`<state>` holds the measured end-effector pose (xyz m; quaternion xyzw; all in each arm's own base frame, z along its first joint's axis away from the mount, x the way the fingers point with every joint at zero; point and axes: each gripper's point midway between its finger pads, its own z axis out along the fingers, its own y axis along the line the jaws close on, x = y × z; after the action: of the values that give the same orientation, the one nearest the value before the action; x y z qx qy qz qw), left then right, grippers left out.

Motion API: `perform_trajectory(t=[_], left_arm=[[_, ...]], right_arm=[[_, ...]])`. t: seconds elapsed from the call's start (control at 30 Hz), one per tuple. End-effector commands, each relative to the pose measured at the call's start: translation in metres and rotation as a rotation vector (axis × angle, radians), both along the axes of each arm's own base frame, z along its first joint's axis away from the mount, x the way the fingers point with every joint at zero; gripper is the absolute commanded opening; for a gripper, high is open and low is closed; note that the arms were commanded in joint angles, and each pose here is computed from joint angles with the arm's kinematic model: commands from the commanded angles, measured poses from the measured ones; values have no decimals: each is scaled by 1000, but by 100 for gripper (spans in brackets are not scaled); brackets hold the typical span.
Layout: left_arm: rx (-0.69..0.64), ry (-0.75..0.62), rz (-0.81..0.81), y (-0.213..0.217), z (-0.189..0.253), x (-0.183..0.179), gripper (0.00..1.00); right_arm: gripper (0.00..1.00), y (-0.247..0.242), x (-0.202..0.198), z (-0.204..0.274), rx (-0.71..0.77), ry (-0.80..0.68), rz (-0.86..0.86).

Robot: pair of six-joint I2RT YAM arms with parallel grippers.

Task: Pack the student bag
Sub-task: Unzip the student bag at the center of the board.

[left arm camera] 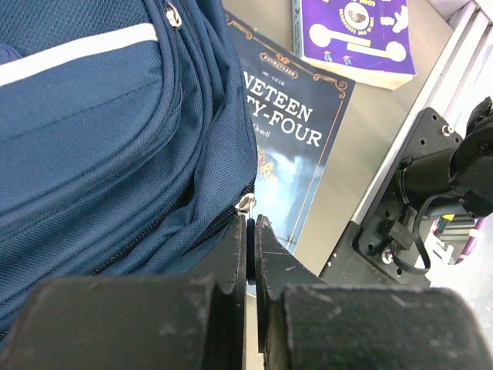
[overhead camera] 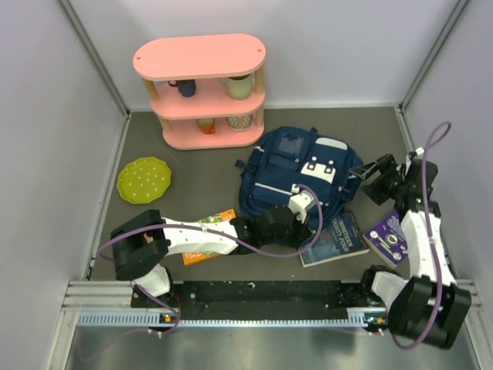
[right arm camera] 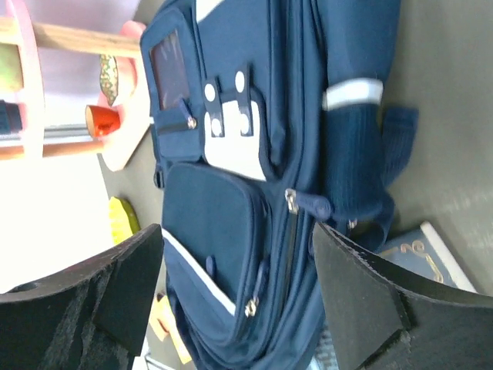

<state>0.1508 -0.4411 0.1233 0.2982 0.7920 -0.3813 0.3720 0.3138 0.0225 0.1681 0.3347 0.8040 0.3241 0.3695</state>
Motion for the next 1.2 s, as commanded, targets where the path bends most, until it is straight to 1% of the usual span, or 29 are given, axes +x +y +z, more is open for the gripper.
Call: perform_trajectory(t=[0.0, 0.03, 0.07, 0.13, 0.17, 0.27, 0.33, 0.37, 0.43, 0.47, 0.5, 0.57, 0.6, 0.63, 0.67, 0.7, 0.73, 0.8, 0.83, 0.9, 0.93, 1.0, 1.03, 1.1, 1.17], left_arm=[[-156, -40, -33, -30, 54, -1, 0], [-158, -50, -36, -31, 56, 0, 0], [-163, -57, -35, -32, 58, 2, 0], [-170, -64, -37, -33, 62, 2, 0], [-170, -64, -37, -34, 62, 2, 0], [-177, -68, -48, -36, 63, 1, 0], [-187, -68, -70, -38, 64, -2, 0], [-192, -68, -71, -38, 65, -2, 0], [-194, -62, -103, -40, 65, -8, 0], [-195, -64, -108, -39, 66, -9, 0], [-192, -68, -114, -39, 65, -9, 0], [-174, -72, -119, -36, 64, -10, 0], [-157, -88, -125, -33, 62, -9, 0], [-115, -89, -113, -26, 57, -8, 0], [-93, -93, -108, -21, 55, -8, 0], [-44, -95, -76, -11, 44, -3, 0], [11, -101, -45, 4, 39, -1, 0], [105, -104, -17, 28, 17, 0, 0], [115, -110, -4, 39, 19, 1, 0], [199, -100, 42, 70, -7, 1, 0], [217, -100, 65, 86, -8, 3, 0], [300, -82, 146, 119, -31, 8, 0], [301, -70, 189, 132, -31, 16, 0], [337, -30, 232, 151, -44, 21, 0], [342, -16, 260, 159, -46, 29, 0]], right_arm=[[73, 20, -39, -22, 49, 63, 35], [71, 30, -52, -28, 75, 60, 53], [69, 40, -58, -30, 113, 72, 66], [65, 52, -71, -43, 145, 103, 82], [64, 61, -76, -42, 165, 104, 102], [60, 81, -84, -49, 175, 110, 151], [56, 85, -82, -51, 184, 105, 151], [49, 87, -81, -53, 192, 112, 153], [40, 91, -78, -54, 219, 106, 168], [14, 90, -76, -54, 214, 102, 167], [0, 89, -74, -57, 204, 112, 167], [0, 83, -65, -49, 161, 81, 152], [0, 79, -62, -51, 143, 96, 141], [0, 69, -50, -39, 92, 55, 117], [0, 62, -43, -37, 71, 53, 101], [0, 56, -35, -33, 56, 46, 88], [0, 41, -20, -30, 46, 52, 63], [0, 28, -7, -24, 64, 51, 60], [0, 17, 5, -19, 57, 45, 48], [0, 10, 18, -5, 32, 10, 48], [0, 7, 22, -3, 11, 2, 50], [0, 1, 30, -4, -5, 12, 40], [0, -1, 35, 2, -16, -4, 44], [0, -4, 42, -2, -19, 12, 45], [0, -4, 49, 3, -22, -2, 57]])
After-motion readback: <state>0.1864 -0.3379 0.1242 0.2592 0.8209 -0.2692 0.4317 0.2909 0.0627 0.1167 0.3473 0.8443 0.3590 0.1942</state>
